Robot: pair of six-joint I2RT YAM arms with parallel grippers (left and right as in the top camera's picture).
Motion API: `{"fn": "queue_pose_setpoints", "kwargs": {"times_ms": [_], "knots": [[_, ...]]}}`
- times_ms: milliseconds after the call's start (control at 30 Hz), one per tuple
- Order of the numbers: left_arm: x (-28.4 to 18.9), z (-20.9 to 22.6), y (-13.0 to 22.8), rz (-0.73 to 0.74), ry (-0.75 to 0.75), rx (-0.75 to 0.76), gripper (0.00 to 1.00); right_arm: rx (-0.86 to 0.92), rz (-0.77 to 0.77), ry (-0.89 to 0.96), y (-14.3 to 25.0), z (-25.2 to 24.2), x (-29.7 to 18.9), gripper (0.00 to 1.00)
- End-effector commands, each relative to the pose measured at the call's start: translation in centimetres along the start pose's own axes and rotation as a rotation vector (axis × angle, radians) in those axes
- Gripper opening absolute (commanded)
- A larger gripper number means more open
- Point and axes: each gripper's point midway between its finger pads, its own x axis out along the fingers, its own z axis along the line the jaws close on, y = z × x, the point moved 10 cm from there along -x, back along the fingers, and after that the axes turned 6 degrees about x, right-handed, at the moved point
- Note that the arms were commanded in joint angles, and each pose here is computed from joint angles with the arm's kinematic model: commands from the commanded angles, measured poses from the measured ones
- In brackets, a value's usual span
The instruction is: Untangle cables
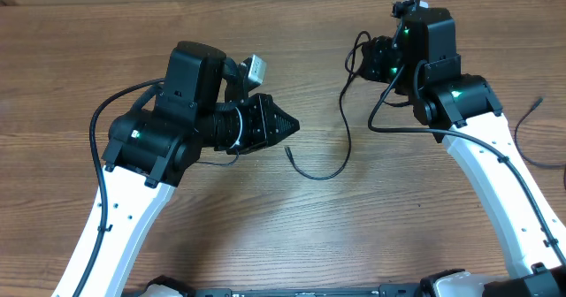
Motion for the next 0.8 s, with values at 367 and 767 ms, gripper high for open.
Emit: {"fn": "queue_pose_setpoints", "kwargs": {"times_ms": [367, 767], "knots": [[0.4, 2.3, -1.1, -0.077, -0.224, -0.038, 0.13, -0.254, 0.145, -0.626, 0.6, 4.9, -3.9, 0.04], [4.1, 4.5, -2.2, 0.047, -0.231, -0.152, 0.14, -0.338, 0.169, -0.830, 0.9, 6.1, -6.6, 0.04]]}}
